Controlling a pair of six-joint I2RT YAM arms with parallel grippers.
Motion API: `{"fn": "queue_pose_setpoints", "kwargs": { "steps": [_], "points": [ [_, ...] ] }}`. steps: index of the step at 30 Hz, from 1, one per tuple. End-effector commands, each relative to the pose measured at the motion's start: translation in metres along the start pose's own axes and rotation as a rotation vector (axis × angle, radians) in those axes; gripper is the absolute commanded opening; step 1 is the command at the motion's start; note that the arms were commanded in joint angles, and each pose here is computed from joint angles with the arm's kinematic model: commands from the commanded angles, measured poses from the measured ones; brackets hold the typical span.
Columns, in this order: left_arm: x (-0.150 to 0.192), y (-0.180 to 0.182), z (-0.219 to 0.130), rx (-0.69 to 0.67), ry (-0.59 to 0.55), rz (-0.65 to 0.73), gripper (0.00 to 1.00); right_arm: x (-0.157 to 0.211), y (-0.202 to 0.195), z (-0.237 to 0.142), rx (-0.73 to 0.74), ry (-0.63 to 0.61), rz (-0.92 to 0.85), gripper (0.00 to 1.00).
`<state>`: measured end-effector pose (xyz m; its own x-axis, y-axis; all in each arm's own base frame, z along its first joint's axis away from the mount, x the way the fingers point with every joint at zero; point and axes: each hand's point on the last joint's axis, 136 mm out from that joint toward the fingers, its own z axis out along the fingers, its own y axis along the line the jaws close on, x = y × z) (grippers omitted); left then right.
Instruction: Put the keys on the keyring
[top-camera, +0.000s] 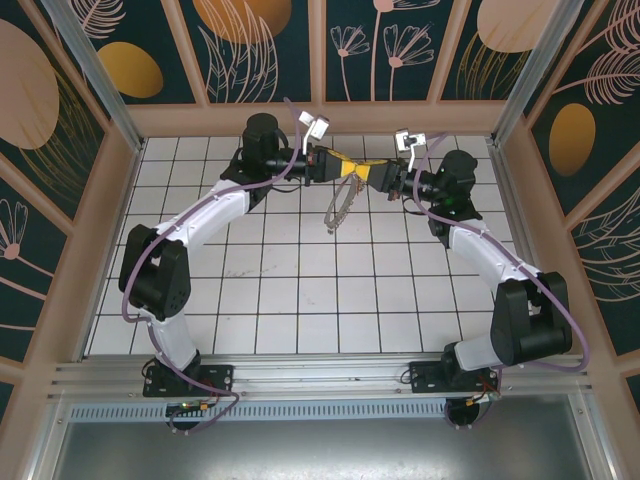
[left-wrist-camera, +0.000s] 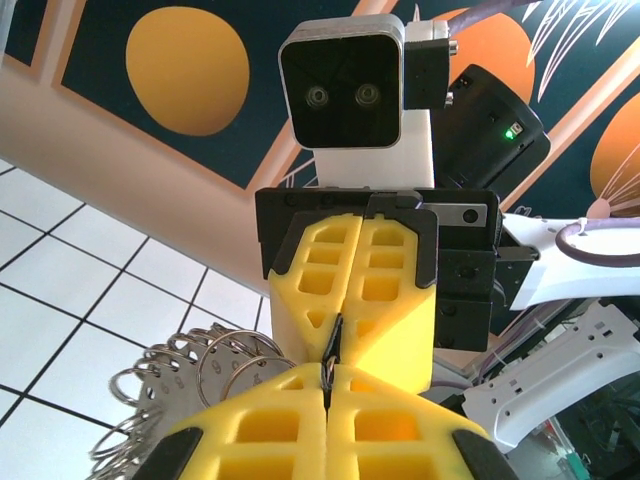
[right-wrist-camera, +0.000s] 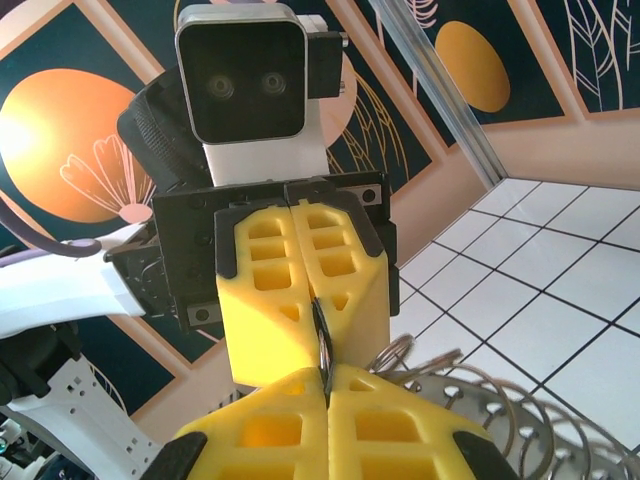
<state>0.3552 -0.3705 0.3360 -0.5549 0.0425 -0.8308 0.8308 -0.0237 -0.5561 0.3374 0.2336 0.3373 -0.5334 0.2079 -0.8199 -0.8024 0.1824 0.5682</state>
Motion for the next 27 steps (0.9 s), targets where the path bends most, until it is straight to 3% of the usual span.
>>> {"fn": "queue_pose_setpoints", "kwargs": {
  "steps": [1,20,27],
  "points": [
    [-0.011,-0.006,-0.001,-0.007,-0.055,0.038,0.0,-0.02,0.018,-0.005,-0.03,-0.041,-0.078,0.17],
    [-0.036,-0.032,-0.009,0.008,-0.154,0.081,0.0,-0.008,0.014,-0.016,-0.02,-0.077,-0.03,0.25],
    [-0.036,-0.034,-0.011,0.009,-0.157,0.083,0.0,-0.013,0.016,-0.012,-0.039,-0.085,-0.031,0.35]
  ]
}}
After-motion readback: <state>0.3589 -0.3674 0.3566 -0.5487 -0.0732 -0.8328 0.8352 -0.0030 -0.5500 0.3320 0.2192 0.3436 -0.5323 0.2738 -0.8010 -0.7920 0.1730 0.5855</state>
